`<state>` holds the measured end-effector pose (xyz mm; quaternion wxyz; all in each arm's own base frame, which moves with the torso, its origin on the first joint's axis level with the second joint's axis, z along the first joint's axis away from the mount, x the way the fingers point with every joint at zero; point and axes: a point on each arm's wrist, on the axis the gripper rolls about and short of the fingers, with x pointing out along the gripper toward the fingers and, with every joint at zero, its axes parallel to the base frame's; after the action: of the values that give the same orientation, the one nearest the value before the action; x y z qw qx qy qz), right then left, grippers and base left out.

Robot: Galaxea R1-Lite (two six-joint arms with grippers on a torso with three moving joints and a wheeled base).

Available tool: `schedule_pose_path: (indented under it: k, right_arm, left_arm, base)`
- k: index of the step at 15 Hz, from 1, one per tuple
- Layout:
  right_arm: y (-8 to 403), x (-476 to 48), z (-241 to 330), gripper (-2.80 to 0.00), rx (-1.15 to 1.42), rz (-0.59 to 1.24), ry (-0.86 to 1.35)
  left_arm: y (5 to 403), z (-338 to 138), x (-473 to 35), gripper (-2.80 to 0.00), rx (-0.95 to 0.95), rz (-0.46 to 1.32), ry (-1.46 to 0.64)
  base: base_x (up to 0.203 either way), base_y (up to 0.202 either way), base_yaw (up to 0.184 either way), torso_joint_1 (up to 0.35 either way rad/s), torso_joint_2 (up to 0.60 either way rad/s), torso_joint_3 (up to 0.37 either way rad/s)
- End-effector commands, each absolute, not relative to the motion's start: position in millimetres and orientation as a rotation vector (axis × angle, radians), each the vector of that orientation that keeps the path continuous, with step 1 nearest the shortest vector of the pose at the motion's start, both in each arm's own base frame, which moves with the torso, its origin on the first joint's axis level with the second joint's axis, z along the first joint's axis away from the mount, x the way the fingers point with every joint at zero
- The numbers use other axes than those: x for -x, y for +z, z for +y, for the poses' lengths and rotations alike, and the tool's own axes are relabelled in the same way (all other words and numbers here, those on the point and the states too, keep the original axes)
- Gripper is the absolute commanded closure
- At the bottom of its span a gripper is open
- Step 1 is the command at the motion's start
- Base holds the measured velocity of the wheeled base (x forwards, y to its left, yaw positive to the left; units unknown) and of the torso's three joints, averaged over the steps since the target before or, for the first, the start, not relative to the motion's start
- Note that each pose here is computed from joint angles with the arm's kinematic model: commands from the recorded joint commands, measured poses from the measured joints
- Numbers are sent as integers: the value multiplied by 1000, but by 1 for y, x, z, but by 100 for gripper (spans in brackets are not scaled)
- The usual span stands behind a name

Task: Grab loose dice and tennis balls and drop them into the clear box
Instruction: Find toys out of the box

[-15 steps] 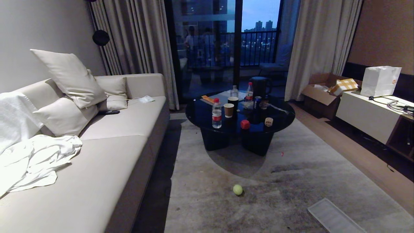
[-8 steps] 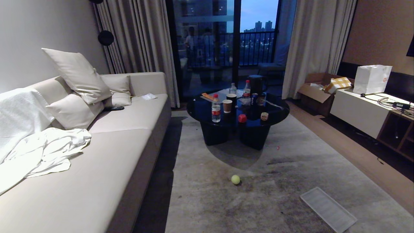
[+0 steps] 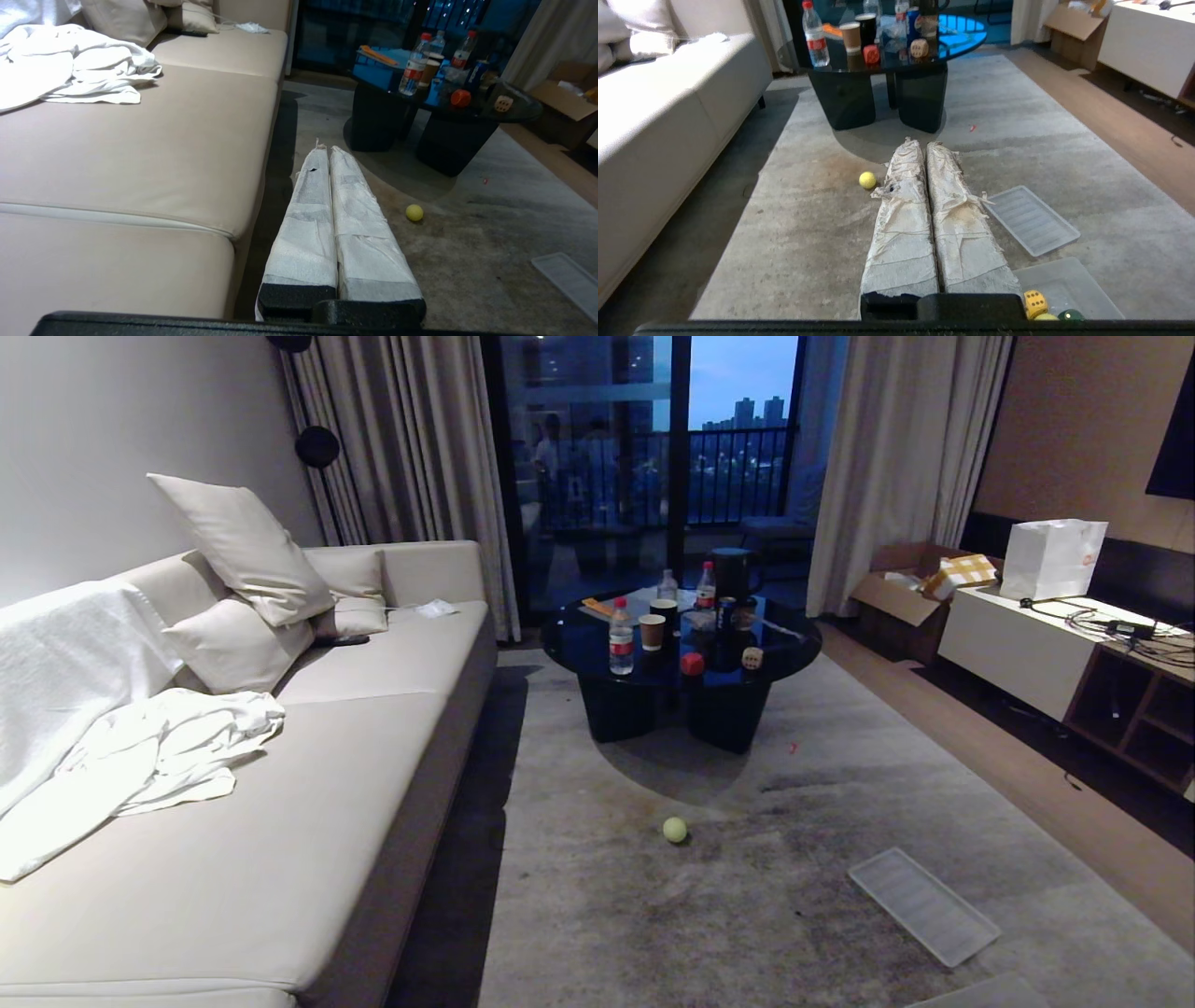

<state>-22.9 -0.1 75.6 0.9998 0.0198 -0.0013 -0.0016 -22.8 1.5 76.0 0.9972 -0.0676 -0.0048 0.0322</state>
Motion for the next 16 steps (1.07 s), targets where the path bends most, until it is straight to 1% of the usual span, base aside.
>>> schedule_pose_path:
  k: [1, 15, 16]
  right_arm:
    - [76, 23, 0, 0, -40, -2, -3]
    - [75, 23, 0, 0, -41, 0, -2]
    - [76, 23, 0, 0, -41, -2, -2]
  left_arm:
    - [76, 1, 23, 0, 137, -11, 64]
    - [76, 1, 23, 0, 143, -11, 65]
    - [76, 1, 23, 0, 143, -12, 65]
  base:
    - [0, 0, 0, 0, 0, 0]
    - [0, 0, 0, 0, 0, 0]
    - [118, 0, 1, 7, 2, 0]
